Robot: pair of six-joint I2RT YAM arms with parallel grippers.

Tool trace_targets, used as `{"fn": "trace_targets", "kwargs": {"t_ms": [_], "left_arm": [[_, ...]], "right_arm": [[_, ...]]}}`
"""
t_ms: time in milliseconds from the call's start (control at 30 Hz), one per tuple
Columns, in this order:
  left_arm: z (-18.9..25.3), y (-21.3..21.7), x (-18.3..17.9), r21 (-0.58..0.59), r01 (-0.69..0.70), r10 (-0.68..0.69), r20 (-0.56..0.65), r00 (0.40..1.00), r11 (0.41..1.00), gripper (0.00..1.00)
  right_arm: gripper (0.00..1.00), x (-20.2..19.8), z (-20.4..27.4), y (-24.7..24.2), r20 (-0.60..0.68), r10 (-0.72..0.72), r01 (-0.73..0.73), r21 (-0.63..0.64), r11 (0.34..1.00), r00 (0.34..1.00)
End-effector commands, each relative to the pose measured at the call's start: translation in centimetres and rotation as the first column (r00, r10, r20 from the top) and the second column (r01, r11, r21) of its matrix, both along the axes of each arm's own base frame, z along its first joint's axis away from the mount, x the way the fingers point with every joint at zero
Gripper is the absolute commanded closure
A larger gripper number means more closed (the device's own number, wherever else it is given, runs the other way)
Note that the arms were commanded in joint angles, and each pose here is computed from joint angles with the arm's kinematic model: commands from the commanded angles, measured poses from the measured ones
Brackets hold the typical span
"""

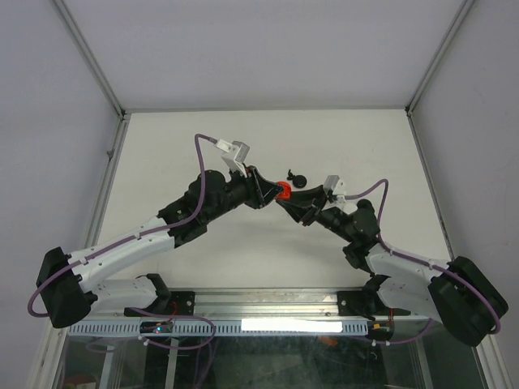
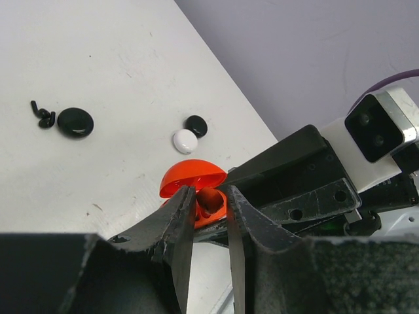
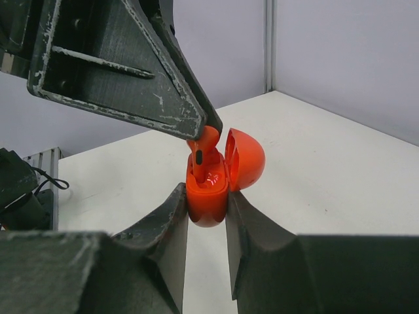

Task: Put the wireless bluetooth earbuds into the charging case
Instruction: Place the earbud in the charging case.

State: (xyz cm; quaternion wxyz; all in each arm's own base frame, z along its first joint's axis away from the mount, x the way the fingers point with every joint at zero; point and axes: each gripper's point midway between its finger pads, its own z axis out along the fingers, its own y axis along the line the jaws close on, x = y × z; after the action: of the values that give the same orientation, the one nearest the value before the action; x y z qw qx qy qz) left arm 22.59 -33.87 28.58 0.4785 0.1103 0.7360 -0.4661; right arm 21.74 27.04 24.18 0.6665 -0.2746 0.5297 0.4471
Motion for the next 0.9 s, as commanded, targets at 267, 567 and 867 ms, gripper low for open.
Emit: {"fn": "trace_targets", "kwargs": {"t_ms": [267,567,867], "left_arm": [[0.8,-0.8,-0.3,0.021,0.004,-0.003,-0.028,1.0,1.0,0.72],[1.1,0.5,0.5,0.069,-0.061,0.06,0.011,0.998,0.996,0.71],[3.2,1.6,0.6,0.091,-0.089,0.084,0.061,0.995,0.992,0.65]], "right_arm": [[1.0,0.2,3.0,-0.2,0.076,-0.023,0.017,0.083,0.996,0.997],[1.0,-0.3,3.1,0.0,0.085,0.005,-0.011,0.072,0.997,0.996],[1.0,0.0,2.8,0.1,0.087,-0.001,-0.003,0.048,0.999,0.996]]}}
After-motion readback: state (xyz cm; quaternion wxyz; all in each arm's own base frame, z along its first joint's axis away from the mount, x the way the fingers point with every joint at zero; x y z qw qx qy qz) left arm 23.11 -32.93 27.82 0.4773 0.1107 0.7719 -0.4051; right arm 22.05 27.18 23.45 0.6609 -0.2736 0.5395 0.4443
